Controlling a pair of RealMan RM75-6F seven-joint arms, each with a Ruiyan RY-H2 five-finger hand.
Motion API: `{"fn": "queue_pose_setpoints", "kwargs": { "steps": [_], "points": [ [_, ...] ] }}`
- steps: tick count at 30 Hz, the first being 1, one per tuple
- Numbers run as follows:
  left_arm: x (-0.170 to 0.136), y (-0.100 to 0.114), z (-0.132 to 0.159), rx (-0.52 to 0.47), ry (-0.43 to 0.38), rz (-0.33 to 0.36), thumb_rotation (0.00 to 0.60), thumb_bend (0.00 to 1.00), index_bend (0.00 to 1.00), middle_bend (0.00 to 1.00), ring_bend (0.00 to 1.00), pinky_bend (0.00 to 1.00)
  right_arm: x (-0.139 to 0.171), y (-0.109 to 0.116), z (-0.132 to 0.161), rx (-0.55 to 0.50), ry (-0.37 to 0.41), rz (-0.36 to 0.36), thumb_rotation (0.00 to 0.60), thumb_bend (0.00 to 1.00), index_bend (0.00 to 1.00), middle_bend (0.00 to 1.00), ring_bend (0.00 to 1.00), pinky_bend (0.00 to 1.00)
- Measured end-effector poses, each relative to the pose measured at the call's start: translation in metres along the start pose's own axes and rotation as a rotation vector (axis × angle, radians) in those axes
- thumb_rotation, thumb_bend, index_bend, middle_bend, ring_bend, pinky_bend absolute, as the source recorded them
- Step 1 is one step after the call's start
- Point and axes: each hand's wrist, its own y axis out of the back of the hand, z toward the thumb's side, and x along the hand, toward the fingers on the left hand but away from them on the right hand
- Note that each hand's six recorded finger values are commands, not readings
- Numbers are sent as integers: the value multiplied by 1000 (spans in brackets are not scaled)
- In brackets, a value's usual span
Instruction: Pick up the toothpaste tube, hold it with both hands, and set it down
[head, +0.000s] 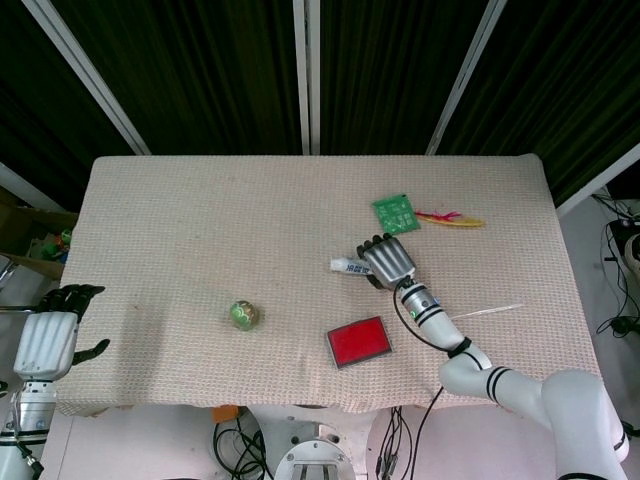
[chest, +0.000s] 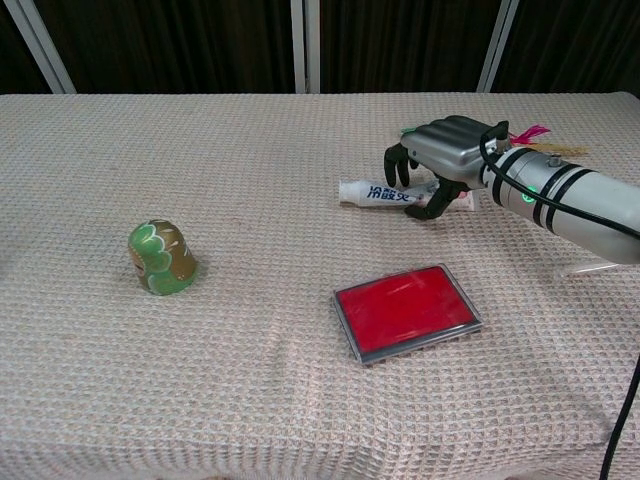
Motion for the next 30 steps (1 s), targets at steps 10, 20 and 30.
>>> {"fn": "queue_pose_setpoints", "kwargs": {
  "steps": [10, 20, 30],
  "points": [
    [1, 0, 1, 0, 0, -2, 600, 110, 243, 242, 192, 209, -6, 3, -3, 7, -2, 2, 600, 459, 486, 461, 354, 456],
    [3, -2, 1, 2, 1, -13, 600, 110, 243, 242, 193, 209, -16, 1, 1, 18, 14, 8, 600, 647, 628, 547, 467, 583],
    [13, 5, 12, 2, -41, -6, 600, 109, 243, 242, 192, 209, -10, 6, 0, -92, 36, -76, 600, 684, 775, 629, 543, 645]
  ]
}}
